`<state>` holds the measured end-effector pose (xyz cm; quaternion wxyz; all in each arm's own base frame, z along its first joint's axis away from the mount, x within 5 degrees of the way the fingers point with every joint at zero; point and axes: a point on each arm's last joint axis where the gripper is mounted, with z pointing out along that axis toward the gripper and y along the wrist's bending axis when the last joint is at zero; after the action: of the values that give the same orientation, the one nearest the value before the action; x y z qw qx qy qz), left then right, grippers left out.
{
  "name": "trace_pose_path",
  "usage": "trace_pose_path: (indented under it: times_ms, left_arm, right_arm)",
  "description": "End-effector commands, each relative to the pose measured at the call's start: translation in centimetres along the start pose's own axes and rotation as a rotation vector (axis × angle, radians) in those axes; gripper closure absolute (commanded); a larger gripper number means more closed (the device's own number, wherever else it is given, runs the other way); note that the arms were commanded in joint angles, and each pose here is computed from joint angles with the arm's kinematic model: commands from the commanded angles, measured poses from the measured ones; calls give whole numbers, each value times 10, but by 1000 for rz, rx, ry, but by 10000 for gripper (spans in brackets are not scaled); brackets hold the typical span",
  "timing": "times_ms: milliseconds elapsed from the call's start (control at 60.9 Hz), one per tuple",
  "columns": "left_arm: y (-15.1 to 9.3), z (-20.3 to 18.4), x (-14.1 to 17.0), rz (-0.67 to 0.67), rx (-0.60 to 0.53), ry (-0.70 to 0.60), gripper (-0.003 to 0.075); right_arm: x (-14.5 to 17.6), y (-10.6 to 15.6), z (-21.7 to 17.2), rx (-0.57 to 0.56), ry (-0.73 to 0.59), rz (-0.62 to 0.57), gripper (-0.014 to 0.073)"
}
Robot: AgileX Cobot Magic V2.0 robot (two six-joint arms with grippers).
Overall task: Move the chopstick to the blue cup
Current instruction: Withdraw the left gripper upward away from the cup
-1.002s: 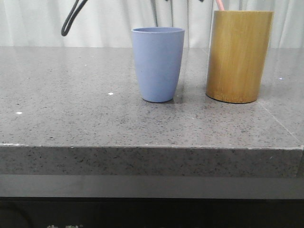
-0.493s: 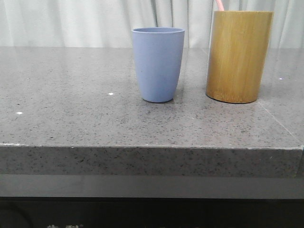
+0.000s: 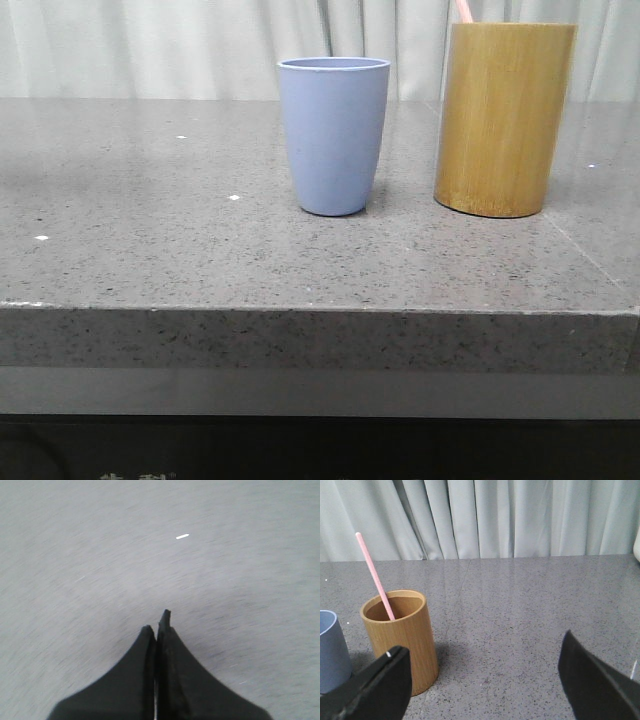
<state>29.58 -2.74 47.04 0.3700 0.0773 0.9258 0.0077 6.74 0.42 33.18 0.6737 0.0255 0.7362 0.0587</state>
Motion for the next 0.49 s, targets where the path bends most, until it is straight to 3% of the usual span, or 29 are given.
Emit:
trace_pose_path:
  times_ms: [0, 164, 477]
  left_arm:
    - [23, -36, 16, -80, -61, -86, 739]
    - [36, -54, 46, -176, -88, -237, 739]
    - [2, -79, 144, -117, -68, -550, 739]
  right_arm:
    - [-17, 1, -1, 1, -93, -6, -16]
    - [-17, 1, -1, 1, -93, -6, -16]
    - [-16, 1, -1, 1, -85, -6, -16]
